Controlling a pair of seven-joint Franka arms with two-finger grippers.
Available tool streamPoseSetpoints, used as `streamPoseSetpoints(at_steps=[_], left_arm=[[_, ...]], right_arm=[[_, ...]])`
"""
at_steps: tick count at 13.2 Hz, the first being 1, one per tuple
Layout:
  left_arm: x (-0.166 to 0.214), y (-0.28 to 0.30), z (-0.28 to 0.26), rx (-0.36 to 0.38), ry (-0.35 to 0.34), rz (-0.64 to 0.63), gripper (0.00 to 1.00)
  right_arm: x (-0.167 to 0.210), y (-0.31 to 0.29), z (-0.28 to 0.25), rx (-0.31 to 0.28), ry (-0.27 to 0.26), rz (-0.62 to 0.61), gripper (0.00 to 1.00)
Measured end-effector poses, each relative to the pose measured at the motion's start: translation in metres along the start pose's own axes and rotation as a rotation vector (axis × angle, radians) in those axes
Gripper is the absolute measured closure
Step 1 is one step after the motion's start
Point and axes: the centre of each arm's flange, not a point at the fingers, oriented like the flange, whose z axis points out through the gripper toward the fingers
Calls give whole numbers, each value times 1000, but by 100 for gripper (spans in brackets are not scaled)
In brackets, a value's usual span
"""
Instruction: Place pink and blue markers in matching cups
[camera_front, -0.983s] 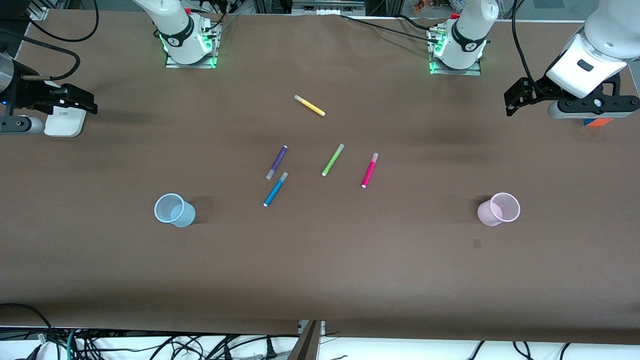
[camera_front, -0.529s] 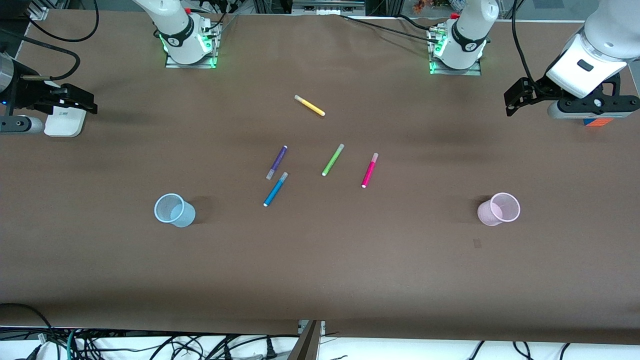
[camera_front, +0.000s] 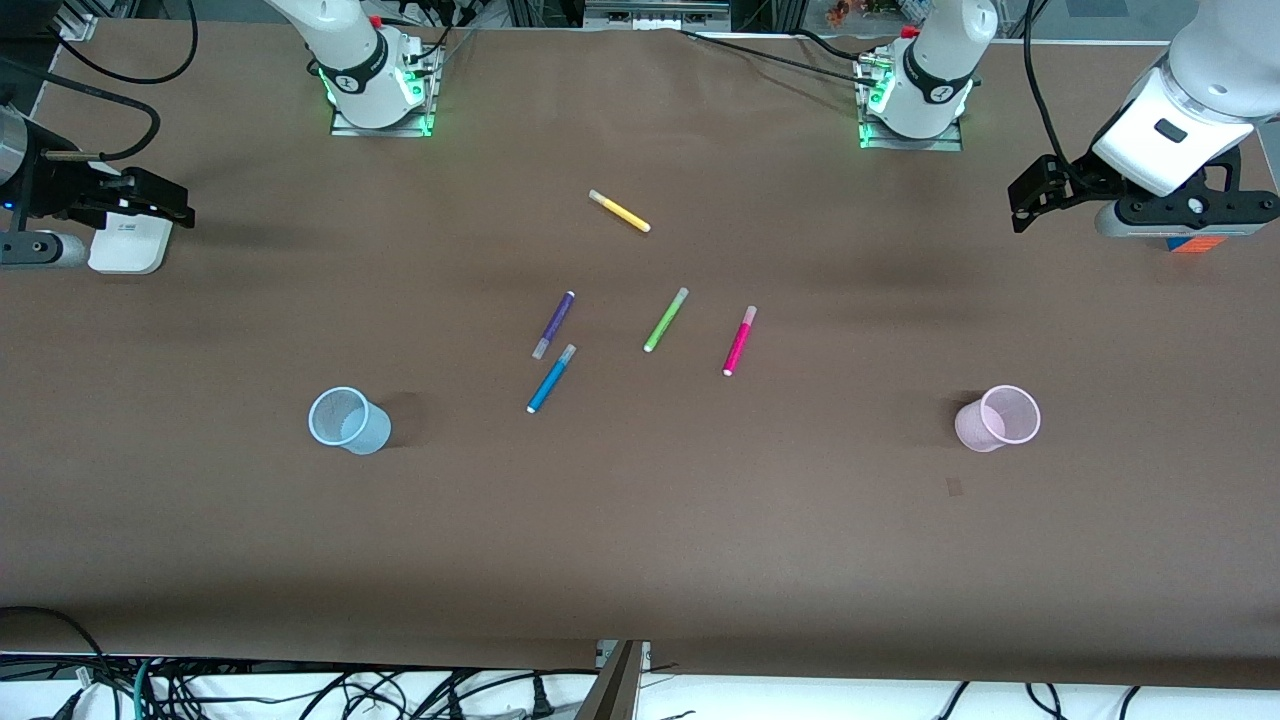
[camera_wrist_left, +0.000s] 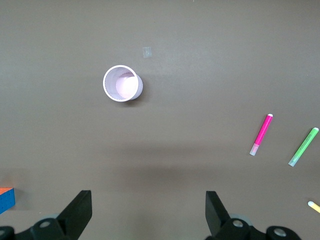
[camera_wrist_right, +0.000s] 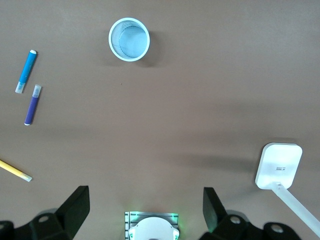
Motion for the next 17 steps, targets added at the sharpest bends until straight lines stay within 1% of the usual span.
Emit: streamPoseSetpoints(at_steps=[2,6,10,13,15,17], left_arm=[[0,0,0,0,0,0,0],[0,0,0,0,0,0,0],[0,0,0,0,0,0,0],[0,0,0,0,0,0,0],[0,0,0,0,0,0,0],[0,0,0,0,0,0,0]], right_arm=[[1,0,2,-3,-6,0,0],[11,-1,16,-16,-36,-1,0],[14,-8,20,-18,-43,-13,0],[20,-33,22,-28,-23,-45,0],[31,-55,33,-32,-11,-7,0],[49,-90,54,-40,1,47,0]])
